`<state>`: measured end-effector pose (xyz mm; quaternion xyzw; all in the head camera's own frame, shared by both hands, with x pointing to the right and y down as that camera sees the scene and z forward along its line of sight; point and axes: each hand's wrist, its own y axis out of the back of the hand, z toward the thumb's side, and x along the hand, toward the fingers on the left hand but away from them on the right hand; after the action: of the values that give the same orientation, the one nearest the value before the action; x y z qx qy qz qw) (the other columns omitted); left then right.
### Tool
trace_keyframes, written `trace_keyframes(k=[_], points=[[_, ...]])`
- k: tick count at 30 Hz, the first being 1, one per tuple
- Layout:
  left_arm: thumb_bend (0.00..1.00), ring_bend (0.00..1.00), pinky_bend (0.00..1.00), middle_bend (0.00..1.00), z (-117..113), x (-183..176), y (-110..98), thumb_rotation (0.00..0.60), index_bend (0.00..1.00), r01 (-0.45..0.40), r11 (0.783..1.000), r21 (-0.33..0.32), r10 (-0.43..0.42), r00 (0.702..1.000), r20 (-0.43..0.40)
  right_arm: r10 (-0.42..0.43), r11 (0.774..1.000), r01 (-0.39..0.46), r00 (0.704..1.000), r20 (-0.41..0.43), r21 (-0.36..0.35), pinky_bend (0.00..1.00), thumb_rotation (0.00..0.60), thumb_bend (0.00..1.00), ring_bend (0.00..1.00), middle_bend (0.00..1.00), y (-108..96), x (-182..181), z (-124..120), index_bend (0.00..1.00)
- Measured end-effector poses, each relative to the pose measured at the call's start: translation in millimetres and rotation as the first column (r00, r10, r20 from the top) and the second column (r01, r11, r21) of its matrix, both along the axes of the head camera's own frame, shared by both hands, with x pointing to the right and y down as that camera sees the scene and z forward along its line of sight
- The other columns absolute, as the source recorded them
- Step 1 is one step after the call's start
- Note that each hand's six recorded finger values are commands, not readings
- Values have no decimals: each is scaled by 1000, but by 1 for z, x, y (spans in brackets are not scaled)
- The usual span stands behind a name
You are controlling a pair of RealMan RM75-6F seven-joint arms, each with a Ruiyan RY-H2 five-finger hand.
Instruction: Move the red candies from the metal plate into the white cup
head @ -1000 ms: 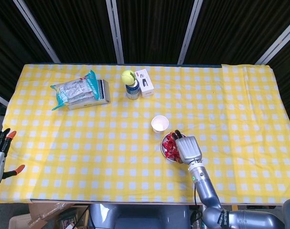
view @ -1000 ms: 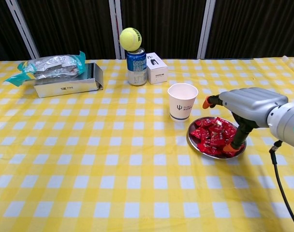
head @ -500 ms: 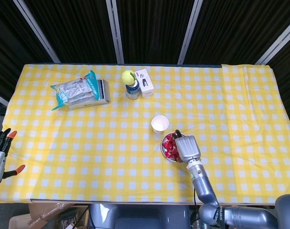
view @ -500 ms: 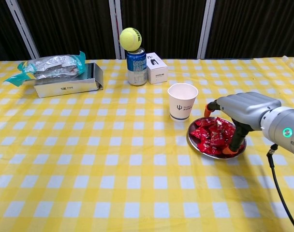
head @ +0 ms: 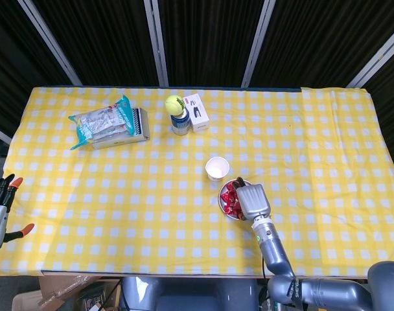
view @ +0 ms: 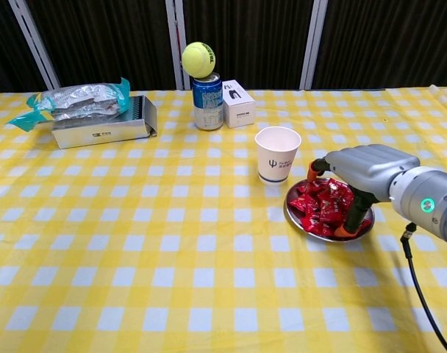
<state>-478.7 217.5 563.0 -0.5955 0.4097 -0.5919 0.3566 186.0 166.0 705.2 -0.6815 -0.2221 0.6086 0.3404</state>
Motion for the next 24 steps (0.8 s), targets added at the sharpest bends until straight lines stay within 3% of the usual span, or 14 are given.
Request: trace_keyframes(k=[8, 17, 24], points=[[38, 0, 0, 0, 0, 0, 0, 600, 0, 2, 1000, 0, -2, 1000, 0, -1, 1000, 1, 1000, -6, 4, 851, 600, 193, 712, 270, 1, -1, 5, 315], [39, 0, 0, 0, 0, -1, 0, 600, 0, 7, 1000, -5, -7, 1000, 0, 7, 1000, -7, 1000, -7, 12, 851, 600, 197, 712, 410, -2, -1, 10, 482], [39, 0, 0, 0, 1, -1, 0, 600, 0, 8, 1000, -9, -8, 1000, -2, 20, 999, -20, 1000, 6, 31, 851, 600, 287, 716, 464, -8, 0, 12, 588]])
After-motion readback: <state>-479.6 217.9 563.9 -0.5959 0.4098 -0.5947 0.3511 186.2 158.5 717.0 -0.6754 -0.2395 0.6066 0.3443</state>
